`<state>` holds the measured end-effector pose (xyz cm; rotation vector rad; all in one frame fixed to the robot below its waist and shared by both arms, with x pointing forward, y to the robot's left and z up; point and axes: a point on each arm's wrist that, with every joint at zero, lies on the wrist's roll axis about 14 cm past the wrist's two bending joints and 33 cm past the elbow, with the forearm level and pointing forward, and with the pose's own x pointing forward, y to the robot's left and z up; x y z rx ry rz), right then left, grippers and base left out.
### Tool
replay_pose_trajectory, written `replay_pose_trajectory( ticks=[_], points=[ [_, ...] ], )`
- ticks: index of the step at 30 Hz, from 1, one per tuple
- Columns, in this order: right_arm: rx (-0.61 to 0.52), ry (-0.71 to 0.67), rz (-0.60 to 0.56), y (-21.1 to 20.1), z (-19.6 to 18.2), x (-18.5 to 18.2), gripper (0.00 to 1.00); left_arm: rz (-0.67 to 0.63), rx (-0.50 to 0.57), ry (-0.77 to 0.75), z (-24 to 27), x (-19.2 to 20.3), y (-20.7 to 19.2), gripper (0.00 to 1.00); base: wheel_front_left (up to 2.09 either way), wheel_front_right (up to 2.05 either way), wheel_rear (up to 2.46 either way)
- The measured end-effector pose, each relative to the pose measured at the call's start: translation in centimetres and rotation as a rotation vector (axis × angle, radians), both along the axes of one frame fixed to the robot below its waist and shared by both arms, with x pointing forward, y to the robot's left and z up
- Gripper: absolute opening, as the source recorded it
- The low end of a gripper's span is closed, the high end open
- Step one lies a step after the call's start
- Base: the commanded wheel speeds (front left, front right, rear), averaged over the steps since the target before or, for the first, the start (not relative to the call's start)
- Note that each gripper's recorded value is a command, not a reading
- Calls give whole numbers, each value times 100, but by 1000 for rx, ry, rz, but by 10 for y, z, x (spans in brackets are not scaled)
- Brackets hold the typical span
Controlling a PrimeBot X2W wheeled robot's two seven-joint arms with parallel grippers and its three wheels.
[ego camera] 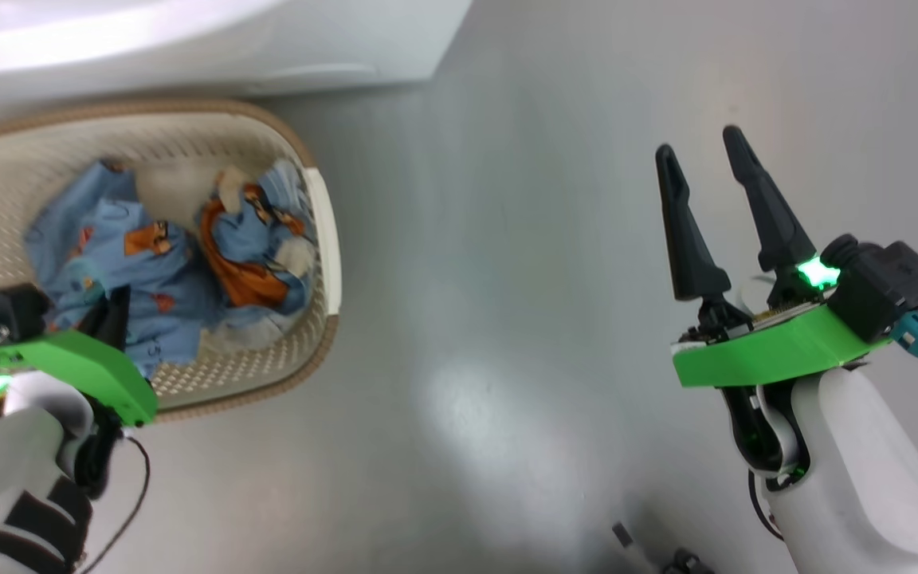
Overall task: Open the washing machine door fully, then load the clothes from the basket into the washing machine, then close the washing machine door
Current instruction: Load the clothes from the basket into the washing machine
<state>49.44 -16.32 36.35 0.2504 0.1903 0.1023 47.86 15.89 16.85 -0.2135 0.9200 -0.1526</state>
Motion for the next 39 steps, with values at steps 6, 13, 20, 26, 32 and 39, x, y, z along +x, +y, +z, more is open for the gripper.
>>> replay_pose_trajectory(
  ticks=[6,13,20,26,32,39],
  points=[
    [2,-24,-4,-2,21,-11,100,16,-38,-92,40,5,-4,0,0,0,0],
    [7,-52,-9,-5,43,-28,100,54,-59,-252,99,16,7,0,0,0,0],
    [14,-83,-5,-5,64,-45,100,69,-47,-373,144,1,15,0,0,0,0],
    [26,-115,-3,-5,83,-60,100,95,-39,-474,180,-19,22,0,0,0,0],
    [34,-144,-1,-4,99,-76,100,124,-23,-587,216,-39,31,0,0,0,0],
    [44,-169,-3,-5,111,-90,100,152,3,-754,268,-57,41,0,0,0,0]
  ],
)
